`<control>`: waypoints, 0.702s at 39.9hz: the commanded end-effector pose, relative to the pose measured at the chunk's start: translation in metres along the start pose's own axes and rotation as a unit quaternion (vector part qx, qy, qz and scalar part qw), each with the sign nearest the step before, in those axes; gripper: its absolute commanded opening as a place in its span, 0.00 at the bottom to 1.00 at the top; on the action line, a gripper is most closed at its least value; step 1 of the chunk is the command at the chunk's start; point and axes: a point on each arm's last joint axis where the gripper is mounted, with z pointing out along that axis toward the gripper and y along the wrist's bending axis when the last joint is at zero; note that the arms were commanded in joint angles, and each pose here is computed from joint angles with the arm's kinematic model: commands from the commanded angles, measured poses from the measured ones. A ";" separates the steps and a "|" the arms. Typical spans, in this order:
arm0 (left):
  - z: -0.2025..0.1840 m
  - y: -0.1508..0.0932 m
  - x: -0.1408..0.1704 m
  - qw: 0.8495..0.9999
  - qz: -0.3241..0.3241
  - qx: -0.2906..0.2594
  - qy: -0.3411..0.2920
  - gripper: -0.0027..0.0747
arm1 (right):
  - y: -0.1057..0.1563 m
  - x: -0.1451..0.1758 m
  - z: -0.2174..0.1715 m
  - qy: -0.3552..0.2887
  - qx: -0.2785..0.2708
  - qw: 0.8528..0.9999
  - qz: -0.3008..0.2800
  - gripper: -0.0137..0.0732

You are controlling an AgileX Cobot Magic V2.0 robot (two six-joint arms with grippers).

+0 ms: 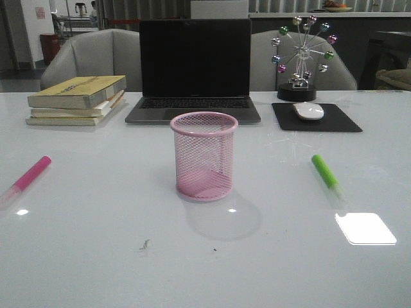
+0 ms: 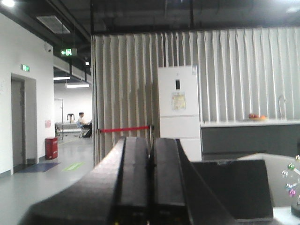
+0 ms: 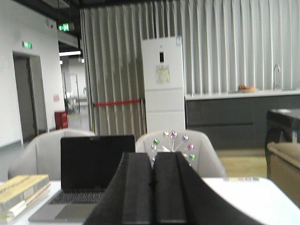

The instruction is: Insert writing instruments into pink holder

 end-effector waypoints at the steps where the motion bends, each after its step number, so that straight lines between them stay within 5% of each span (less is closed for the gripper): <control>1: 0.022 0.000 -0.020 1.000 0.020 0.004 -0.007 0.15 | 0.003 -0.026 0.018 -0.005 0.002 1.000 -0.011 0.21; 8: 0.063 -0.001 -0.014 0.998 0.024 0.009 0.053 0.15 | 0.003 -0.032 0.058 0.046 0.009 0.999 -0.019 0.21; 20: 0.103 -0.004 0.040 0.980 0.013 0.018 0.199 0.17 | -0.002 0.008 0.106 0.174 0.023 0.984 -0.018 0.21; 24: 0.107 -0.005 0.054 0.970 -0.023 0.012 0.242 0.27 | -0.004 0.018 0.113 0.204 0.026 0.978 -0.017 0.22; 28: 0.111 -0.006 0.064 0.962 -0.048 0.008 0.270 0.47 | -0.005 0.030 0.117 0.246 0.030 0.969 -0.017 0.30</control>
